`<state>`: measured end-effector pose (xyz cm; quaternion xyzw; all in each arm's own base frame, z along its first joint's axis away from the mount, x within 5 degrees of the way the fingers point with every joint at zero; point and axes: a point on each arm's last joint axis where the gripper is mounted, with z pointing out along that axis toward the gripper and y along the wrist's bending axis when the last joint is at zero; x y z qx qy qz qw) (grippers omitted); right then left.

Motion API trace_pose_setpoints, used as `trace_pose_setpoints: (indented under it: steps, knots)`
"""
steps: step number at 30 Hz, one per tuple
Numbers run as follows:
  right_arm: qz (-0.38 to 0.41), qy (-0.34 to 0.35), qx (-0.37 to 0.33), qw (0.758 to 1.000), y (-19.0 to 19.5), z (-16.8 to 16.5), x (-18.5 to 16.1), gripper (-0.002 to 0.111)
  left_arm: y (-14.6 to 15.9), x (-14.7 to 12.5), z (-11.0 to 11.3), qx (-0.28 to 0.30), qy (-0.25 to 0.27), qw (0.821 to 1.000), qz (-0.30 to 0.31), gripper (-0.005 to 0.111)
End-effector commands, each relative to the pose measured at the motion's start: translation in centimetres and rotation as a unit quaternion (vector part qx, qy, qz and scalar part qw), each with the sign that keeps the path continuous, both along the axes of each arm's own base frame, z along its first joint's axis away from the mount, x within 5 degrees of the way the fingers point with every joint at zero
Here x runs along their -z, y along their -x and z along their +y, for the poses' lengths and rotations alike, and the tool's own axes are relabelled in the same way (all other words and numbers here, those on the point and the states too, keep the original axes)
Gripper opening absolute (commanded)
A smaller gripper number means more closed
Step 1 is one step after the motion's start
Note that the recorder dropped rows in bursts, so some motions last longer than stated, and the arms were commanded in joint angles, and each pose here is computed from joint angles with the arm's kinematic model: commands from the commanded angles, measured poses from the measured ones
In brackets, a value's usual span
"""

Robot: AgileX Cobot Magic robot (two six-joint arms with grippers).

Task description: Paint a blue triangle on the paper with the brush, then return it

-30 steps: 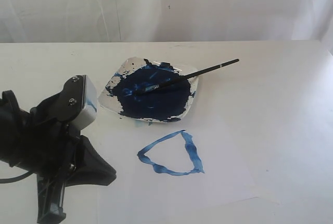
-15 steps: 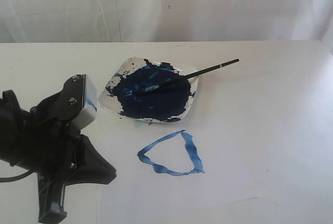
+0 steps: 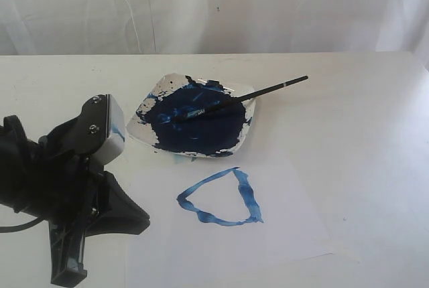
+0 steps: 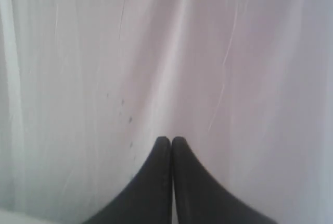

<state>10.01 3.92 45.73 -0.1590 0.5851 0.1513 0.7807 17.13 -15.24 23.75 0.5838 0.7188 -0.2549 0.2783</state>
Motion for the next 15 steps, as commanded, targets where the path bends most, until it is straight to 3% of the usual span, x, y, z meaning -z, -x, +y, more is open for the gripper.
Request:
trace_pose_setpoints:
  steps: [1,10,15]
  knots:
    - [-0.104,-0.030,0.049,0.993,6.1,-1.2,-1.6,0.000,0.3,-0.3,-0.2,0.004,0.010,1.000,0.005,0.000]
    - [-0.182,-0.107,-0.012,0.977,14.5,-1.3,-1.5,0.000,0.3,-0.3,-0.2,0.004,0.010,1.000,0.005,0.000]
    - [-0.151,-0.149,-0.058,0.975,14.8,-1.0,-0.7,0.000,0.3,-0.3,-0.2,0.004,0.010,1.000,0.005,0.000]
